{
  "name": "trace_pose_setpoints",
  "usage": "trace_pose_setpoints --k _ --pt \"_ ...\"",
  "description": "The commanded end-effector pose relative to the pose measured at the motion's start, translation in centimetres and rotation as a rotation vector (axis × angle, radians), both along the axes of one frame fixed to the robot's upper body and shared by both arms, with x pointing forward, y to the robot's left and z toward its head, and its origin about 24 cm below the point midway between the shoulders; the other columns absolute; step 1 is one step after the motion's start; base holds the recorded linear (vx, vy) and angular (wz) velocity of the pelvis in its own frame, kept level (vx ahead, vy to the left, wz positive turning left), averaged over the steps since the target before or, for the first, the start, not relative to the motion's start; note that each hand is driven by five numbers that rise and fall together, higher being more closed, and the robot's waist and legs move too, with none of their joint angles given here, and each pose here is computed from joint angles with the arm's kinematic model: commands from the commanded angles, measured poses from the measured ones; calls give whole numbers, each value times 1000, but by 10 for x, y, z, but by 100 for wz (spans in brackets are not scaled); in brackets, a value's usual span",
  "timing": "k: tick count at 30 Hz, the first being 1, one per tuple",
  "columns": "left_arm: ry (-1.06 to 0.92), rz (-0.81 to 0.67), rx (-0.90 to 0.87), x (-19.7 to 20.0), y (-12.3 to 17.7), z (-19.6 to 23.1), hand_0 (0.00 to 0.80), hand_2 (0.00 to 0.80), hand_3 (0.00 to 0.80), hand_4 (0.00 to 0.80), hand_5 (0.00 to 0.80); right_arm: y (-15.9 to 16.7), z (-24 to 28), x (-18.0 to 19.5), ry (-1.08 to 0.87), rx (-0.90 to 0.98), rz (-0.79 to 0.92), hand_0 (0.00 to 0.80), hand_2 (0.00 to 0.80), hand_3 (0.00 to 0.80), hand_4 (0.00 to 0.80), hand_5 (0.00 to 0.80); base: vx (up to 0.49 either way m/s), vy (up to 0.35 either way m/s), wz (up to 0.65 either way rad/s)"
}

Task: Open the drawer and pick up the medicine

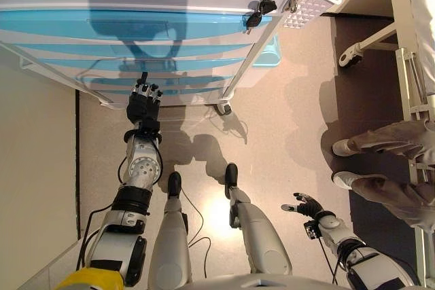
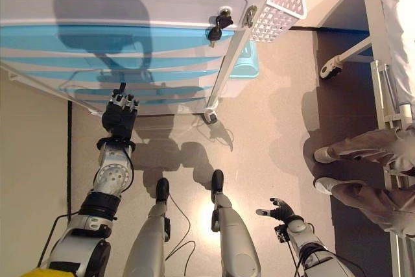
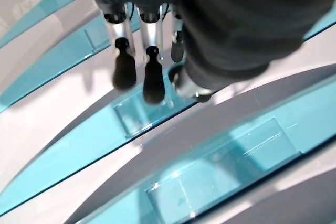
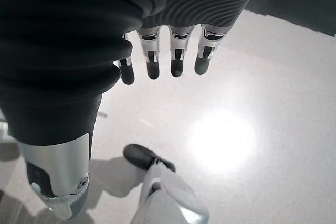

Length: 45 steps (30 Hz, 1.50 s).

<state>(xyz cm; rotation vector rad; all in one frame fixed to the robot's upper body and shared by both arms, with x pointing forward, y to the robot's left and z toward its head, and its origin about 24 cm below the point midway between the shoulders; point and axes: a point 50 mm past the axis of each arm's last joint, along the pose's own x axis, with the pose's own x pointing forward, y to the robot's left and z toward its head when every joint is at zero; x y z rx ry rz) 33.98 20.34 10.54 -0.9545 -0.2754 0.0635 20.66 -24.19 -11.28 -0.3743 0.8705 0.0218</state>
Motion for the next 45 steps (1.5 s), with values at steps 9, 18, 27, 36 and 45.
trace_pose_setpoints --k 9,18,27,36,45 --pt "-395 63 153 -12 16 85 800 800 800 800 800 -21 -9 -27 86 -62 -9 0 0 0 0 0 0 0 0" --pt "-368 76 153 -12 18 80 0 0 0 0 0 -22 -9 -29 89 -66 -13 0 0 0 0 0 0 0 0" --pt "-349 99 183 -8 19 84 0 0 0 0 0 -23 -9 -29 92 -74 -17 0 0 0 0 0 0 0 0" --pt "-365 102 214 -4 18 96 0 0 0 0 0 -24 -7 -27 89 -79 -12 0 0 0 0 0 0 0 0" --pt "-375 82 215 0 13 101 0 0 0 0 0 -25 -7 -26 91 -83 -12 0 0 0 0 0 0 0 0"
